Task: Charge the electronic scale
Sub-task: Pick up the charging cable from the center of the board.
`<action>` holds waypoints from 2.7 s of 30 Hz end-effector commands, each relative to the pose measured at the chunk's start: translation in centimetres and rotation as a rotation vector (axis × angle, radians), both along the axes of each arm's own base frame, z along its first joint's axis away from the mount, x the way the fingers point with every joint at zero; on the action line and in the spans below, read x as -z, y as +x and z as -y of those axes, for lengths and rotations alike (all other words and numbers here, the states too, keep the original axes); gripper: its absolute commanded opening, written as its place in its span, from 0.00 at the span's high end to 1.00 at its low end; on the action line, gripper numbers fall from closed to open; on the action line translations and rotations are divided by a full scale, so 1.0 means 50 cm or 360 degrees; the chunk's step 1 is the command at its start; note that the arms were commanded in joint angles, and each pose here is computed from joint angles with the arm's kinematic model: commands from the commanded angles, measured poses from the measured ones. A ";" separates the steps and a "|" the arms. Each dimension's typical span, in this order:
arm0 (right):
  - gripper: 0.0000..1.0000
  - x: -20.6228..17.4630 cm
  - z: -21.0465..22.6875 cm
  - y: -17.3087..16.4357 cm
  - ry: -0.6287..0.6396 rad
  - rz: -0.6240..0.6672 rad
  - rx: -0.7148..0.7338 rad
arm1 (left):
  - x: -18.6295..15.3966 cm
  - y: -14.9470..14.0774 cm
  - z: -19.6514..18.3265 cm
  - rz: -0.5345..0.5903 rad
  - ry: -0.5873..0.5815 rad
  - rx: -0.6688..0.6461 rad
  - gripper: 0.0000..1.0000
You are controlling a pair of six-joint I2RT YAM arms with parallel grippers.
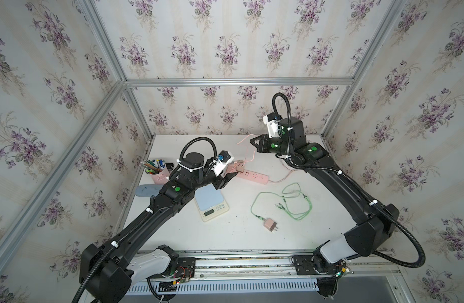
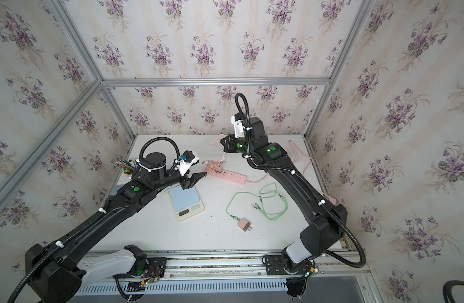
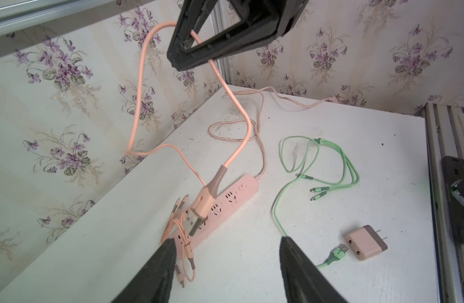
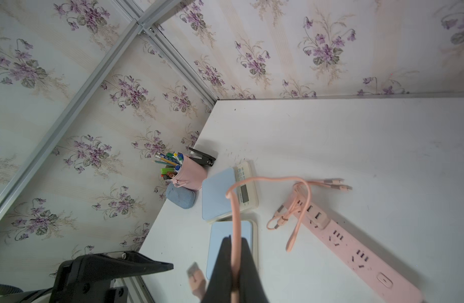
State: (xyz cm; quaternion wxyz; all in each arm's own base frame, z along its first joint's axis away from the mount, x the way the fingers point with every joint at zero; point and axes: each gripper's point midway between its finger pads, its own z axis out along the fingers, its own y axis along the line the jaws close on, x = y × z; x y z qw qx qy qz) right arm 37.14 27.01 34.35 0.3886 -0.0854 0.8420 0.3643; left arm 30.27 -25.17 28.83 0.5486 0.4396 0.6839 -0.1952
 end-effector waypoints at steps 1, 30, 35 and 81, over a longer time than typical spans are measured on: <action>1.00 0.005 0.034 -0.022 0.0020 -0.0086 0.0047 | -0.012 0.006 0.028 0.0159 0.0048 0.0063 0.37; 1.00 0.011 0.093 -0.058 0.0254 -0.0233 0.0033 | 0.054 0.051 0.195 0.0067 0.0084 0.0264 0.67; 1.00 0.014 0.106 -0.051 0.0270 -0.0239 0.0054 | 0.057 0.046 0.194 0.0035 0.0076 0.0267 0.88; 0.28 0.008 0.115 -0.196 0.0555 0.0314 -0.0173 | 0.012 -0.027 0.188 -0.0849 -0.0387 0.0643 1.00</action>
